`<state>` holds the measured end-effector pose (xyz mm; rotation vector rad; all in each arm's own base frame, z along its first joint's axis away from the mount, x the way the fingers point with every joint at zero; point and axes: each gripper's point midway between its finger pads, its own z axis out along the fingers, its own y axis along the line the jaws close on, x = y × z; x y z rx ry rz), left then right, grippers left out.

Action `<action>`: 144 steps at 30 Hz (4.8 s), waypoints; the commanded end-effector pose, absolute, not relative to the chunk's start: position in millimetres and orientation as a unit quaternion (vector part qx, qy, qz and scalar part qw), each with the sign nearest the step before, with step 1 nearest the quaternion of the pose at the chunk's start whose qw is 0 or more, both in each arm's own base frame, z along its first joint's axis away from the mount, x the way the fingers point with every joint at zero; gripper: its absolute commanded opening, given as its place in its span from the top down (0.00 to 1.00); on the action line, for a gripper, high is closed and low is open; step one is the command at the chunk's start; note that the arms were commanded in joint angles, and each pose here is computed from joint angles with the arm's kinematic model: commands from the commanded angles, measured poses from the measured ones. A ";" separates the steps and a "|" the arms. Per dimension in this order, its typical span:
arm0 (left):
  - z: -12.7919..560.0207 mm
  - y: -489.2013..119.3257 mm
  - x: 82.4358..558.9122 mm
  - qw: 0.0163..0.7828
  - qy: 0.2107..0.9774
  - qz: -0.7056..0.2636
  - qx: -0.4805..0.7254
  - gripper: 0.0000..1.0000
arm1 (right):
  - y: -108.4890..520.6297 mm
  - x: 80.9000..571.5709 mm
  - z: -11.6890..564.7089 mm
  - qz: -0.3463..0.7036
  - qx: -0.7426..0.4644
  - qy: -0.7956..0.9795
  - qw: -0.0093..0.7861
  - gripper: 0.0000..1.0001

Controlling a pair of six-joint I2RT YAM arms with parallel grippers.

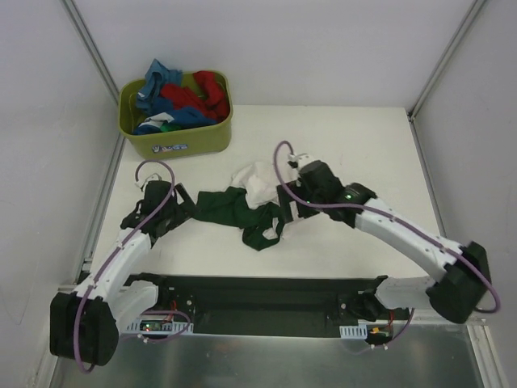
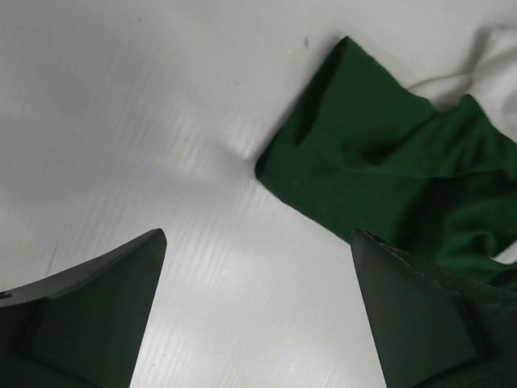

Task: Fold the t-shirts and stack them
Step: Flatten out the tshirt

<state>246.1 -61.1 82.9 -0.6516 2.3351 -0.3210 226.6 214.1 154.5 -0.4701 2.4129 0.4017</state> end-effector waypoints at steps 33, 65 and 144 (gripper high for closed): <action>42.0 -86.0 295.2 0.281 0.893 -0.248 -0.248 1.00 | 340.5 247.8 111.1 0.066 -0.283 0.916 0.278 0.22; 131.2 -73.1 285.6 0.398 0.852 -0.248 -0.232 1.00 | 250.2 270.8 131.9 0.027 -0.195 0.932 0.304 1.00; 88.6 -158.7 218.0 0.283 0.923 -0.241 -0.094 0.01 | 91.3 229.7 67.8 0.094 0.103 0.976 0.168 0.03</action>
